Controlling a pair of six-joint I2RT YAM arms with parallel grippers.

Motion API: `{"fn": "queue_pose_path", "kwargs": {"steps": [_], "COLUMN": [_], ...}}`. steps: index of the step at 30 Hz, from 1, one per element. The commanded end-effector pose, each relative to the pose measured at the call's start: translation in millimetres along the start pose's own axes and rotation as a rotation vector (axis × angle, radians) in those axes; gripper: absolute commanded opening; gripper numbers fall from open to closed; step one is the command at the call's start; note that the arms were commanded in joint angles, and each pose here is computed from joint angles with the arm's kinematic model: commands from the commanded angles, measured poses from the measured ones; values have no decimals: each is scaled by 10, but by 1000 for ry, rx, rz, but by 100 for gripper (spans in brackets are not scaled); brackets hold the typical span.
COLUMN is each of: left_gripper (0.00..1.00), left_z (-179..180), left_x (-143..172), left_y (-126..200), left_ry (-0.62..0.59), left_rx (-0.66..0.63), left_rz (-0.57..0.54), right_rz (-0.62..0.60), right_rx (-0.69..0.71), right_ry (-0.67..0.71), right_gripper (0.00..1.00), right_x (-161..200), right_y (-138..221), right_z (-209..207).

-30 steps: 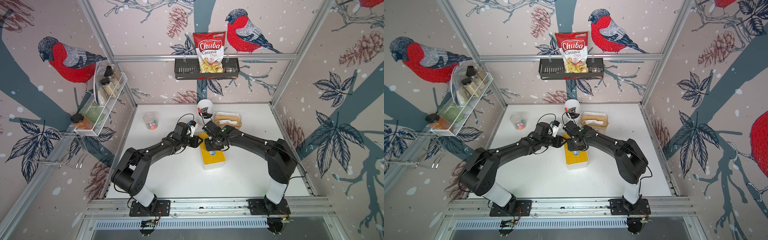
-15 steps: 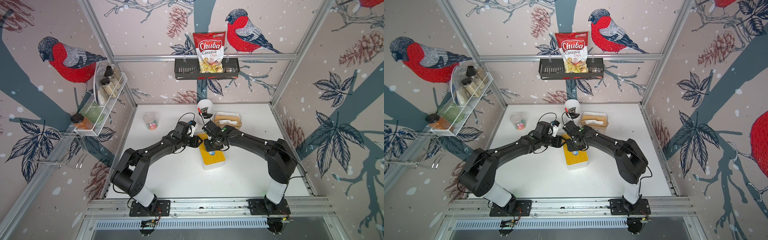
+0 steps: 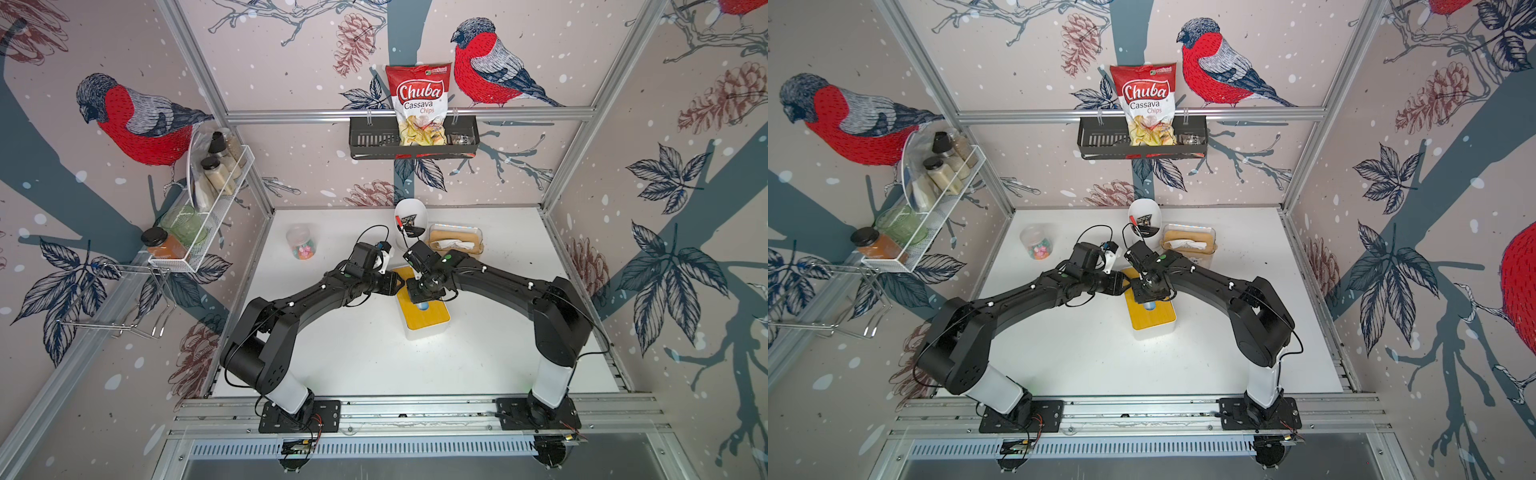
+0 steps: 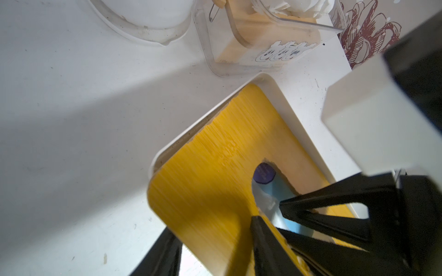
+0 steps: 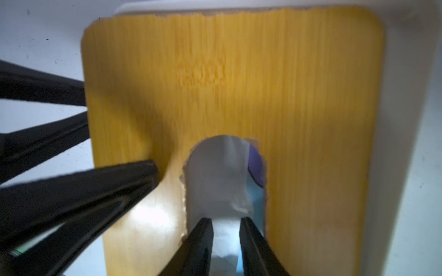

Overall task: Put the tissue paper into the tissue box
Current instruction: Open the lid of the tissue box.

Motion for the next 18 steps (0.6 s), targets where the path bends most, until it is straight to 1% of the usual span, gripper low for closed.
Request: {"fn": "queue_pose_path", "kwargs": {"steps": [1,8,11,13,18], "left_gripper": [50,53,56,57,59], "left_z": [-84,-154,-192,-189,-215], "left_x": [-78,-203,-253,-278,-353], "left_y": [28,100,130,147,238], "left_ry": [-21,-20,-12,-5,-7], "left_rx": [31,46,58,52,40], "left_rz": [-22,-59,-74,-81,-116], "right_rz": [-12,-15,-15,-16,-26], "right_rx": [-75,-83,-82,-81,-97], "right_ry": [59,89,97,99,106], "right_gripper": [5,4,2,0,0], "right_x": [-44,-27,-16,-15,-29], "right_y": [4,28,31,31,76], "right_z": [150,204,215,217,253]}}
Point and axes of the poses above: each gripper's point midway between its finger pads, its own y axis back along the fingers, its own z axis along the line the jaws close on, x = y × z, the point moved 3 cm from there along y, back along the fingers, and after that the axes turned 2 degrees about -y, right-handed, at the moved point
